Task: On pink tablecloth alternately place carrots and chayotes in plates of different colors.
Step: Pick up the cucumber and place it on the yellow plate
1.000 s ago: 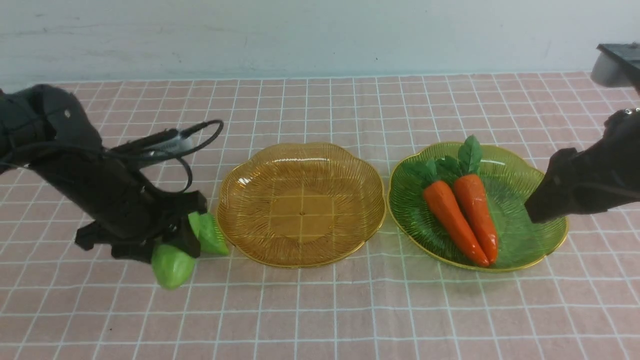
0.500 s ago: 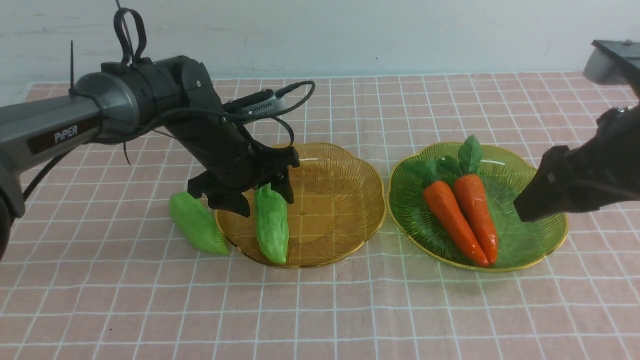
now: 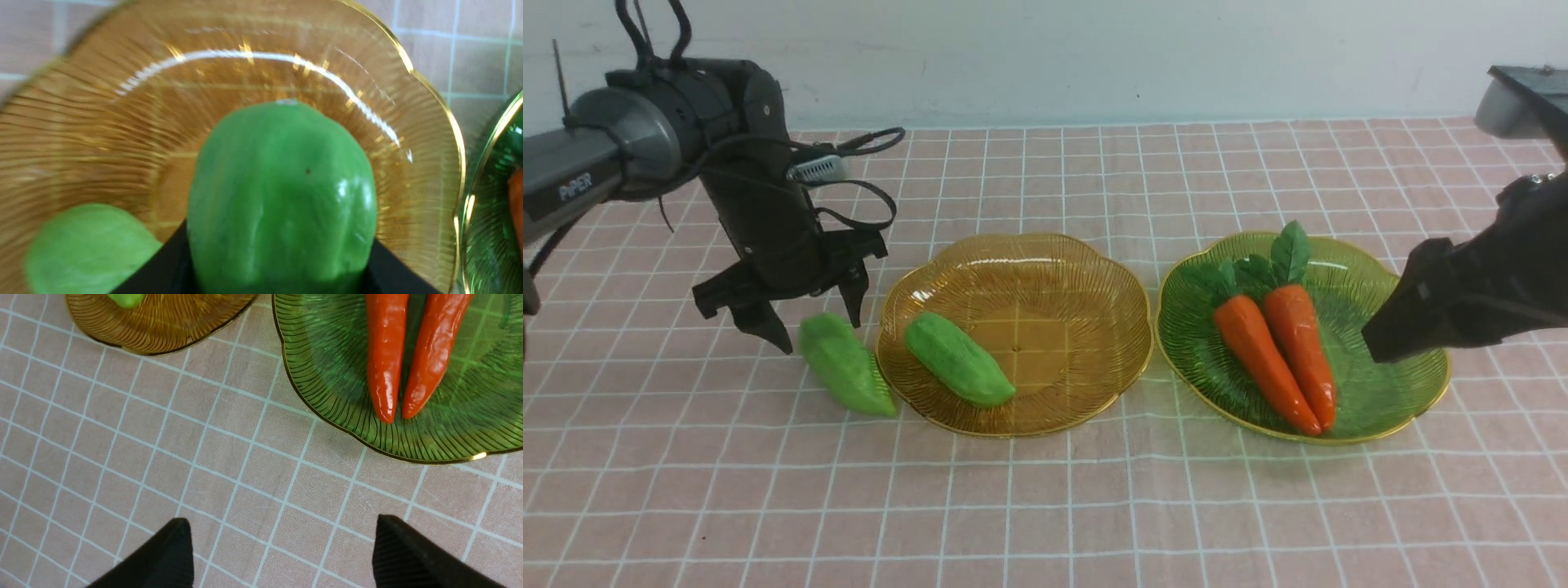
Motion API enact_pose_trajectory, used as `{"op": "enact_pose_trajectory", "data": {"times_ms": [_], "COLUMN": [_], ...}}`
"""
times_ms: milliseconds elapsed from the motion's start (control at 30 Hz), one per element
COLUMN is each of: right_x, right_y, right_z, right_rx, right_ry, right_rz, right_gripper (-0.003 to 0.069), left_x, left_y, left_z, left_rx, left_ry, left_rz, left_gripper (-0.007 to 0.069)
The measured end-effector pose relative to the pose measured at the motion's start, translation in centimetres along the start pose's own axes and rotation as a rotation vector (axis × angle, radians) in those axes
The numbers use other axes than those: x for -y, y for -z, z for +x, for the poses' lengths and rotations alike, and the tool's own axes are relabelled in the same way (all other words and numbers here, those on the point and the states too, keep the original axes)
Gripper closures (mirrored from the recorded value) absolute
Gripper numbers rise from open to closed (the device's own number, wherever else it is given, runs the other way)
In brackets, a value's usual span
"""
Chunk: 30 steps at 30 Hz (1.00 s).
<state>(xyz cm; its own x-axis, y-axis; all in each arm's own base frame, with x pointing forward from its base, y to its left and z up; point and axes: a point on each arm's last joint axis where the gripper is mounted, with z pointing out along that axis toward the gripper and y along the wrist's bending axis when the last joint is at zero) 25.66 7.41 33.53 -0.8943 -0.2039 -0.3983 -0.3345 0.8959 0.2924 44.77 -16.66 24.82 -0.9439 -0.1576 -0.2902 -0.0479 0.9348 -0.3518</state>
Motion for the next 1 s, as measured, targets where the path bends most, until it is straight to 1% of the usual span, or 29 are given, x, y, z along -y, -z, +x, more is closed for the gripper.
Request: {"op": "enact_pose_trajectory", "data": {"times_ms": [67,267,433,567,667,767,833,900,1000], "right_x": [0.0,-0.1,-0.6,-1.0,-1.0,-1.3,-1.9,-2.7,-3.6], "right_y": [0.0,0.0,1.6,3.0,4.6,6.6,8.2,10.0,11.7], "right_z": [0.0,0.0,0.5,1.1,1.9,3.0,4.3,7.0,11.7], "right_rx": [0.0,0.001,0.049,0.09,0.131,0.191,0.246,0.316,0.408], "right_ry": [0.0,-0.049,-0.068,-0.095,-0.105,-0.082,-0.066,-0.046,-0.016], "right_rz": [0.0,-0.006,-0.003,0.02,0.082,0.133,0.14,0.139,0.142], "right_gripper": [0.0127,0.0175,0.024,0.0253,0.0255,0.0257,0.0262,0.0286,0.0356], "left_x": [0.4,-0.3,-0.4,0.0,0.2,0.4,0.8,1.3,2.3], "left_y": [-1.6,-4.5,-4.8,-4.8,-4.8,-4.4,-3.4,-2.0,0.5], "left_z": [0.5,0.8,0.9,0.9,1.0,0.9,0.8,0.3,-1.0], "left_rx": [-0.027,-0.067,-0.073,-0.081,-0.088,-0.099,-0.118,-0.141,-0.062], "left_ry": [-0.005,-0.008,0.004,0.04,0.055,0.053,0.029,-0.012,-0.108], "left_rz": [0.006,-0.036,-0.038,0.001,0.021,0.029,0.029,0.018,0.011], "left_gripper": [0.0308,0.0281,0.0279,0.0246,0.0168,0.004,0.0011,0.0034,0.0148]}}
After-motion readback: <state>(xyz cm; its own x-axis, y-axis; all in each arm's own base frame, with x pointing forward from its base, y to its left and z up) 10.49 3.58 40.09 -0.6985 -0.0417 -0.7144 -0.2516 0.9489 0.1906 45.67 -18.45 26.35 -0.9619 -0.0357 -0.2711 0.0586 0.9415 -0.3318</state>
